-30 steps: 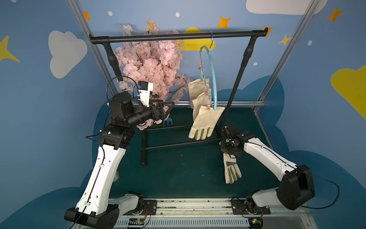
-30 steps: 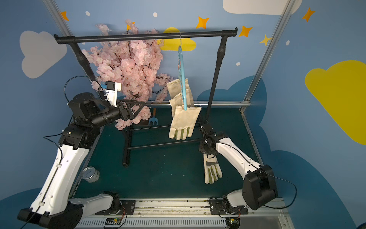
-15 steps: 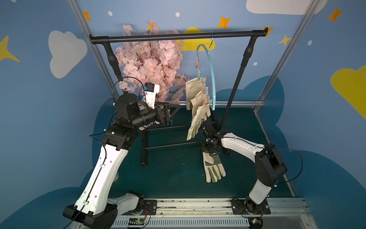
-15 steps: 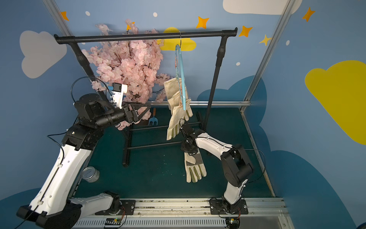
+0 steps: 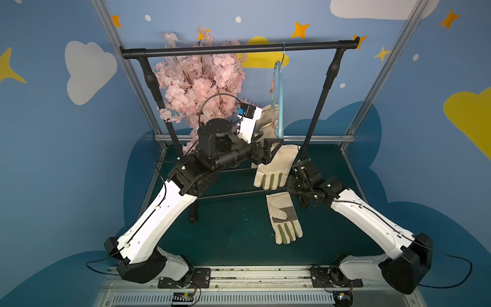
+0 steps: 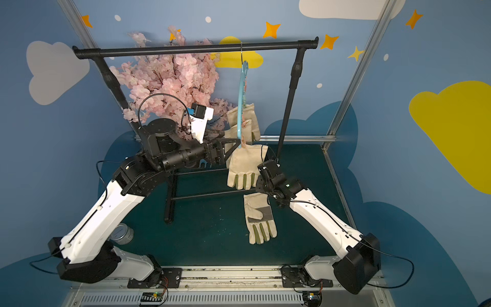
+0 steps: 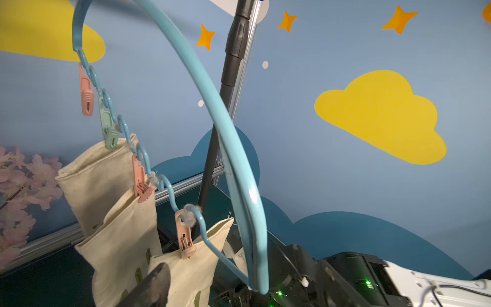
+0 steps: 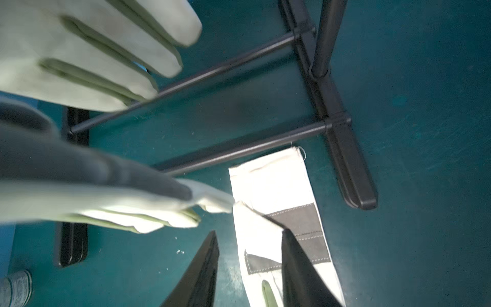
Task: Clip the gloves onto a hanger to dry
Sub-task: Adjust the hanger on the clothesline.
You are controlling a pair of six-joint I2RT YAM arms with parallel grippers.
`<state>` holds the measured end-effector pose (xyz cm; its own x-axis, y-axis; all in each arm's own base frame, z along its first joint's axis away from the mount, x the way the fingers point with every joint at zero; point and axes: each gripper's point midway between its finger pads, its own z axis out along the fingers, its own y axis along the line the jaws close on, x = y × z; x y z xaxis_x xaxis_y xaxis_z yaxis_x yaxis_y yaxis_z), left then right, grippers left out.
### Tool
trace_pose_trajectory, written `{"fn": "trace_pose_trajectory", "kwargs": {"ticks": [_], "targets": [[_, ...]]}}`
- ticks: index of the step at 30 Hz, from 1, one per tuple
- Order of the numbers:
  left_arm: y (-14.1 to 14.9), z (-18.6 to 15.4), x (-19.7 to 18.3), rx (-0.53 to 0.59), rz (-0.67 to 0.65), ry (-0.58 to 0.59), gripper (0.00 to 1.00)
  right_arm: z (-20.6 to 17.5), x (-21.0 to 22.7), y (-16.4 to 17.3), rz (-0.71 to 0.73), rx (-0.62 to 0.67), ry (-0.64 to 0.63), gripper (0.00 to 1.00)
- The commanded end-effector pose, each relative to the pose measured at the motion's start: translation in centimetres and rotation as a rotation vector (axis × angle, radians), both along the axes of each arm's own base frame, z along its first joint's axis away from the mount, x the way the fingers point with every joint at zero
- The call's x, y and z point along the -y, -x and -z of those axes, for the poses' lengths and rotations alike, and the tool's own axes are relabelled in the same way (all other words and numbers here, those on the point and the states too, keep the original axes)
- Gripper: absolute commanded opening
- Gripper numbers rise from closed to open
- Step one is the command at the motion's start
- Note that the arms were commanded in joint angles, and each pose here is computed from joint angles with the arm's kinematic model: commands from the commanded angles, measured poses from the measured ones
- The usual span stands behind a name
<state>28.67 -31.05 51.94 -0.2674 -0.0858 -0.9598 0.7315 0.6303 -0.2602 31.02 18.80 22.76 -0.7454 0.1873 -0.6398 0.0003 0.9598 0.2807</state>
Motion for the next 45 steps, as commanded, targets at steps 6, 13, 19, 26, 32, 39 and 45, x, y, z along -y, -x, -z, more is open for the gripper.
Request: {"fn": "trace_pose_trajectory", "kwargs": {"ticks": [6, 13, 19, 26, 32, 39, 45], "targets": [[-3.3, 0.0, -0.1, 0.100, -0.200, -0.157, 0.85, -6.2, 1.3, -1.5, 0.009, 0.194, 0.019, 0.41], [-5.6, -0.4, -0.5, 0.137, -0.321, -0.221, 0.84, -7.7, 0.4, -1.6, -0.025, 0.227, -0.027, 0.42], [-6.3, -0.6, -2.8, 0.201, -0.419, -0.297, 0.65, -9.6, -0.5, -2.4, -0.078, 0.284, -0.018, 0.42], [-7.1, -0.8, -6.5, 0.199, -0.455, -0.313, 0.48, -12.2, -2.3, -3.7, -0.154, 0.340, -0.008, 0.42], [-7.0, -1.7, -9.1, 0.221, -0.417, -0.288, 0.34, -13.9, -3.6, -4.6, -0.212, 0.377, -0.002, 0.43], [-7.8, -1.3, -9.8, 0.219, -0.371, -0.305, 0.11, -16.7, -4.1, -5.9, -0.244, 0.434, 0.009, 0.43], [-7.9, -2.0, -11.5, 0.251, -0.407, -0.330, 0.03, -19.3, -3.0, -6.9, -0.237, 0.495, 0.019, 0.44]]}}
